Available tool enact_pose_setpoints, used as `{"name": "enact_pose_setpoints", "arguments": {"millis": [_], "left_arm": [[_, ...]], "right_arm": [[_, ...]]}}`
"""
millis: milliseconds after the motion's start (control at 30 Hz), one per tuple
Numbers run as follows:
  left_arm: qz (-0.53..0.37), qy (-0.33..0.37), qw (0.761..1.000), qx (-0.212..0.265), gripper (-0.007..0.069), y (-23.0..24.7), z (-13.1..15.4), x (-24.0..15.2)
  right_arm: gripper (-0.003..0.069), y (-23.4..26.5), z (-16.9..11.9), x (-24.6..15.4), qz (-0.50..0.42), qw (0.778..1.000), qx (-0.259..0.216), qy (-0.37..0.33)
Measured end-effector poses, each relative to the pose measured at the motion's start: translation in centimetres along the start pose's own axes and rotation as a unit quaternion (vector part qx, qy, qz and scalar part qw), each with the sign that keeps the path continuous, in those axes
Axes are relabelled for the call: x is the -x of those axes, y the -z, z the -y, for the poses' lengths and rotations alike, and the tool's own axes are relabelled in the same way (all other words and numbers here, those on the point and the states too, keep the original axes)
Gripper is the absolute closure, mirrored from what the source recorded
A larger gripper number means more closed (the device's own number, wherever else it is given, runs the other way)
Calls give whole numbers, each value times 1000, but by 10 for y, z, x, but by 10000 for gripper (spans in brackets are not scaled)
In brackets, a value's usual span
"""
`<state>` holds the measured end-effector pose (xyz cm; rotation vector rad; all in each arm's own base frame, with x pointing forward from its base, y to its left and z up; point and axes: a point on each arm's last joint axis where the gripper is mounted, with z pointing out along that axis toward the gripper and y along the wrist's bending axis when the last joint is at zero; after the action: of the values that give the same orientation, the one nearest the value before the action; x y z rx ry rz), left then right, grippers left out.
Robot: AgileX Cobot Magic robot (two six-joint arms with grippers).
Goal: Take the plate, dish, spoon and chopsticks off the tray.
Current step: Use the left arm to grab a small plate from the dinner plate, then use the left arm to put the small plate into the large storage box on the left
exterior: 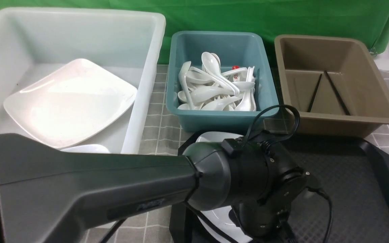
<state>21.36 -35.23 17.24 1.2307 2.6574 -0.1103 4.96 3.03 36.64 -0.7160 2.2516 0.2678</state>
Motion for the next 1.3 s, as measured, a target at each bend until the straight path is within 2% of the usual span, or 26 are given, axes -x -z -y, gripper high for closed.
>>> {"name": "enact_pose_setpoints", "arguments": {"millis": [200,300,500,833,967,1000,1033,1133,1267,1300], "left_arm": [[7,-1,1000,3,197,6,-1,1],[10,-2,1000,7,164,6,-2,1],[13,-9,1000,24,147,-3,-4,3],[-2,-4,1000,11,153,-14,-1,1],[-16,-4,1000,11,277,-13,-1,-1],[-25,-2,1000,2,363,-12,1,-2],[-31,-8,999,2,417,-8,1,-3],[-27,-15,999,-13,447,4,3,-4],[21,-22,999,-38,580,59,16,-9],[34,-24,998,-41,590,73,19,-11]], "right_arm": [[601,0,0,0,0,1000,0,0],[599,0,0,0,0,1000,0,0],[600,-4,0,-2,-7,1000,-1,1],[591,-4,0,-3,-9,1000,-1,3],[589,-4,0,-3,-9,1000,-1,4],[587,-4,0,-3,-9,1000,-1,4],[587,-4,-1,-3,-8,1000,-1,4],[585,-4,-1,-3,-8,1000,-1,5],[584,-4,-1,-2,-3,1000,0,4],[583,-4,-1,-1,1,1000,1,4]]}}
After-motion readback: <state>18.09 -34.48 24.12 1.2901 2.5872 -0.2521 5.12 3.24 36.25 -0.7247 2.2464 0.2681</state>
